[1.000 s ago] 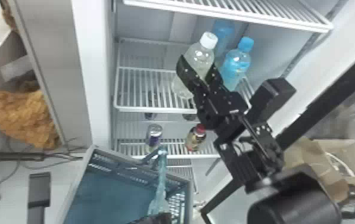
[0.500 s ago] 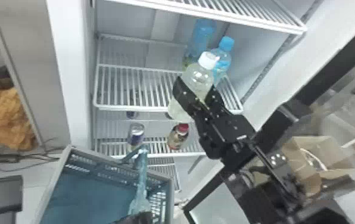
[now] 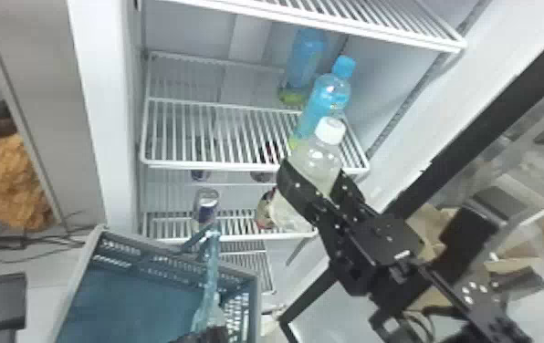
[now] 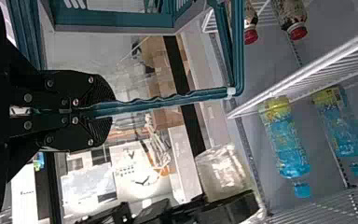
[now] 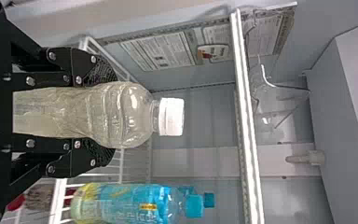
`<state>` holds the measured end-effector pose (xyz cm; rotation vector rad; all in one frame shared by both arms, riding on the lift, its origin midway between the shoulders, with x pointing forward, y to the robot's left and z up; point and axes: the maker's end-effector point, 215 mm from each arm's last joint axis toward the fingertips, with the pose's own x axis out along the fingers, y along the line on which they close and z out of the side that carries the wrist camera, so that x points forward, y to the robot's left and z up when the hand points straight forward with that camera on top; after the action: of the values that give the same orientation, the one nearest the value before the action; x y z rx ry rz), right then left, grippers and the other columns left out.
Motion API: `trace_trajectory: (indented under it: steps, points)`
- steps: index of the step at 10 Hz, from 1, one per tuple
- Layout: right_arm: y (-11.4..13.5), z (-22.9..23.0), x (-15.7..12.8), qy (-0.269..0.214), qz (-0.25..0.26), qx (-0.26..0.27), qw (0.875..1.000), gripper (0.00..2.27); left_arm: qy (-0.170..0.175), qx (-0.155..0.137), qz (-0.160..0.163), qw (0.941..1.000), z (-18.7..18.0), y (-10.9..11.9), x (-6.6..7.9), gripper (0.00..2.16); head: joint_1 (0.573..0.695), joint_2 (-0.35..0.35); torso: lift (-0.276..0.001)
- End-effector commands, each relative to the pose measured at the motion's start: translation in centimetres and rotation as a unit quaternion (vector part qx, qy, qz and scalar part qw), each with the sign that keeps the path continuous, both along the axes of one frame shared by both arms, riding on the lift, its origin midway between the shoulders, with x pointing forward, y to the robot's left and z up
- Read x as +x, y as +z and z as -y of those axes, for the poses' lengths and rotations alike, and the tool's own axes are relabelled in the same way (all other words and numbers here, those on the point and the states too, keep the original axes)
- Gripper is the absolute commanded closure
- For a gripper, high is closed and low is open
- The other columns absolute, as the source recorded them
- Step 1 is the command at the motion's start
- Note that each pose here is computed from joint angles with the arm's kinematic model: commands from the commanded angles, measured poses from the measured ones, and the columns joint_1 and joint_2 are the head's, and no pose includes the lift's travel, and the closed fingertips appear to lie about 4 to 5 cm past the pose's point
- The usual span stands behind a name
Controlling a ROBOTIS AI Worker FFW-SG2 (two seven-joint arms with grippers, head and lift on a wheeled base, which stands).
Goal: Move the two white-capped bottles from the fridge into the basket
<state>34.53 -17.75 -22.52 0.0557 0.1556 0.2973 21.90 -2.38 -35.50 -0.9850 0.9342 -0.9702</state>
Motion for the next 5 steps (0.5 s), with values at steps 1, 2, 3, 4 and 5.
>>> trace_trajectory:
  steps: [1, 2, 3, 4, 5]
  points:
    - [-0.7, -0.2, -1.6, 0.006, -0.028, -0.006, 1.000, 0.89, 0.003, 0.003, -0.001, 1.0000, -0.3, -0.2, 0.1, 1.19, 0.695, -0.350, 0.000]
    - [-1.8, -0.1, -2.8, 0.009, -0.057, -0.012, 0.998, 0.89, 0.001, 0.004, -0.002, 1.0000, -0.3, -0.2, 0.0, 1.19, 0.695, -0.350, 0.000]
    - [-3.0, -0.1, -4.2, 0.016, -0.093, -0.021, 0.995, 0.89, 0.000, 0.004, -0.002, 1.0000, -0.3, -0.3, -0.1, 1.19, 0.695, -0.350, 0.000]
    - [-4.2, 0.2, -5.2, 0.020, -0.122, -0.034, 0.992, 0.89, 0.001, 0.005, -0.002, 1.0000, -0.3, -0.3, 0.0, 1.19, 0.695, -0.350, 0.000]
    - [-5.4, 0.2, -5.8, 0.028, -0.142, -0.034, 0.989, 0.89, 0.002, 0.005, -0.002, 1.0000, -0.3, -0.3, 0.0, 1.19, 0.695, -0.350, 0.000]
